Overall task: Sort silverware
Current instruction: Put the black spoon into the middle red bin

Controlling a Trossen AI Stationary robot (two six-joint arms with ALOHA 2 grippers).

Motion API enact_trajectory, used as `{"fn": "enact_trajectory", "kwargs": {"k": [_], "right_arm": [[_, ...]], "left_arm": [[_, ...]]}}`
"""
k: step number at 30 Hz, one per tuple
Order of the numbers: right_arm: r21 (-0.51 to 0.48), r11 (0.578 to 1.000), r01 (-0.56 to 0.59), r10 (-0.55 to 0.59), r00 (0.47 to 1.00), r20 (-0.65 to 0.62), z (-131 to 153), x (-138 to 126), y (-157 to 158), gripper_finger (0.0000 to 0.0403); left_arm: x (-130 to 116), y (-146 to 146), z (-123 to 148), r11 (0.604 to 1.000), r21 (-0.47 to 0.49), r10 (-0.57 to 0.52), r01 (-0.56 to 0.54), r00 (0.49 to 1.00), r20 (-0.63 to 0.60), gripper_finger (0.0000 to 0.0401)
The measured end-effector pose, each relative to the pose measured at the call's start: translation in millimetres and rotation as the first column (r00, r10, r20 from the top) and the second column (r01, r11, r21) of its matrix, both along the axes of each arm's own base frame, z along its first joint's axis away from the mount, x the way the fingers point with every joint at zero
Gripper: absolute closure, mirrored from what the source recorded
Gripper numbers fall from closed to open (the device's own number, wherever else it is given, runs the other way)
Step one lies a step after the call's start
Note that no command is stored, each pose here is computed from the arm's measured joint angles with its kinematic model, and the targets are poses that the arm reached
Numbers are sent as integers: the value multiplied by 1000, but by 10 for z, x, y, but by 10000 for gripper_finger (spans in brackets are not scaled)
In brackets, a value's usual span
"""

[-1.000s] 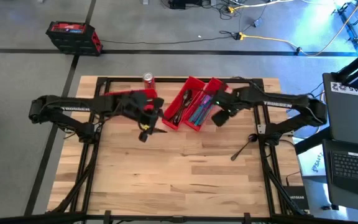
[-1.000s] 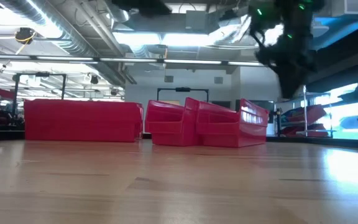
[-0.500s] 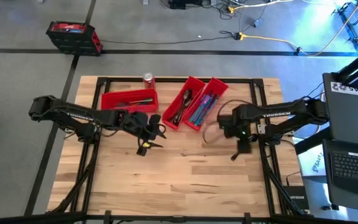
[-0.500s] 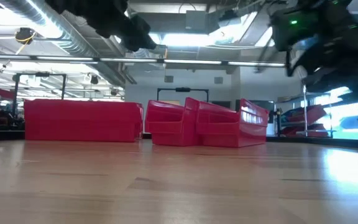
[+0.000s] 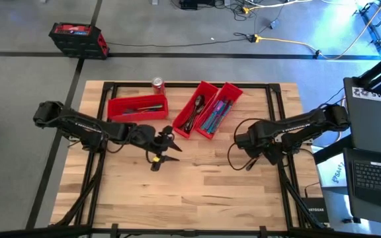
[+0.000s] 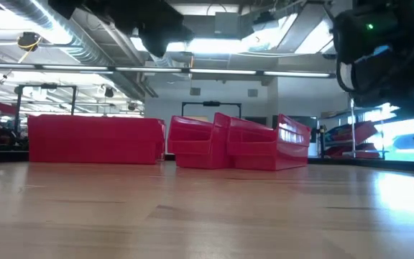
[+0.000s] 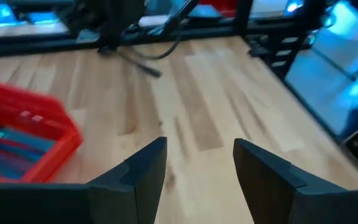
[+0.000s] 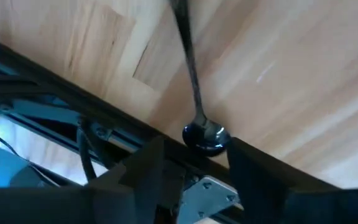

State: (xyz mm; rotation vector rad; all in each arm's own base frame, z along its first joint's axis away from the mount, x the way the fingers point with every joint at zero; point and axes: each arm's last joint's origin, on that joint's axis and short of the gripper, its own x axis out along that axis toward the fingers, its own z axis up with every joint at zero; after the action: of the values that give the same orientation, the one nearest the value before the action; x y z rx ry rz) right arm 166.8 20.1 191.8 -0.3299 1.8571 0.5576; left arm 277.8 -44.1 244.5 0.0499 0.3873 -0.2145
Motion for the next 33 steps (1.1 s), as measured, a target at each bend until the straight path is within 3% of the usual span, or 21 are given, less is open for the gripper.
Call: {"fn": "enact_trajectory", "kwargs": {"k": [4,7,21,27,33], "right_arm": [[-15,1000,-10,11,999,54,-141,3,2,186],[-79,995,-64,70,995,73,-175,-1,28,170],[-86,993,-80,85,994,63,-265,-60,259,164],[-108,992,-60,60,998,-2,-367,-5,274,164],[-127,989,-75,55,987,-151,-587,44,291,164]], "left_arm": [[-3,-72,25,1000,-3,24,-24,999,25,227],[-9,-106,24,999,12,46,-46,999,28,227],[-20,-110,1,996,25,80,-80,997,4,227],[-26,-106,-14,996,25,84,-83,996,-13,227],[-28,-106,-20,996,25,84,-84,996,-19,227]]}}
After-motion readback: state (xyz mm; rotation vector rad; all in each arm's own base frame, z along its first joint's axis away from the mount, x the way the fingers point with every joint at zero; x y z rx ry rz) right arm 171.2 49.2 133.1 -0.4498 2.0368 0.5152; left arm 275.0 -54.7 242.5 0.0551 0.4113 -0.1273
